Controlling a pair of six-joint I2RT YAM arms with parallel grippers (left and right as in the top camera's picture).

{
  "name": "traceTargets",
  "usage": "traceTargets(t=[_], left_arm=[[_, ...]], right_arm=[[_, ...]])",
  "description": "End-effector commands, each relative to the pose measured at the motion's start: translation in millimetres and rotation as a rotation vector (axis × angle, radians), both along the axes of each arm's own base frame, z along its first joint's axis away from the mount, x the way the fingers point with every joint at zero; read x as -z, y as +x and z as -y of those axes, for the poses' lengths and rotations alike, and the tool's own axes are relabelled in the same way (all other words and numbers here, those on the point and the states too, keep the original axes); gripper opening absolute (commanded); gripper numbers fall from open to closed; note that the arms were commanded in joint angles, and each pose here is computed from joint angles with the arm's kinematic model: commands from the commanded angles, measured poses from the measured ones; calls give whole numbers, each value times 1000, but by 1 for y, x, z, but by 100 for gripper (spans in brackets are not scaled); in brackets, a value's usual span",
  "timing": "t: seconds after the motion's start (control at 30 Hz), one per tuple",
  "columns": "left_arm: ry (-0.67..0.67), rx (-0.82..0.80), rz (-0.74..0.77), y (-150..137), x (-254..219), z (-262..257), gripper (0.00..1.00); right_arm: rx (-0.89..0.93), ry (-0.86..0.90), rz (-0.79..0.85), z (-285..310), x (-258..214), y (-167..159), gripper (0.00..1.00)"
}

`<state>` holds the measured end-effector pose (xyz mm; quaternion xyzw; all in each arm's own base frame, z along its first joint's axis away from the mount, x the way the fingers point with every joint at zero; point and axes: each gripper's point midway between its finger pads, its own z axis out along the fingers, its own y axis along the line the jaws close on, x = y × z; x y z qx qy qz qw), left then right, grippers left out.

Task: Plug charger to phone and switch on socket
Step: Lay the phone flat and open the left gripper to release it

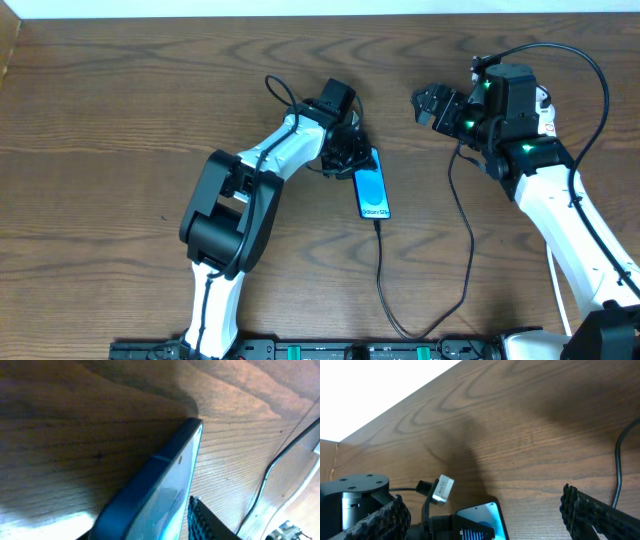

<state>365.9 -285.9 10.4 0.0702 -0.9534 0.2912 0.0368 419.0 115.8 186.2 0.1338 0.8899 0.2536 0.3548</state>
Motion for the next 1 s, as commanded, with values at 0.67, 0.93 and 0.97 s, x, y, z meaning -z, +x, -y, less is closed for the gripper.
traceTargets(t=[0.67, 0.93, 0.97], left_arm=[[145, -35, 24, 5, 14, -25, 43], [169, -43, 33, 7, 16, -29, 43], [174, -47, 35, 8, 16, -31, 47]], right_arm=[[6, -24, 17, 5, -4, 0, 98], [6, -24, 15, 5, -4, 0, 99], [6, -25, 14, 5, -4, 0, 98]])
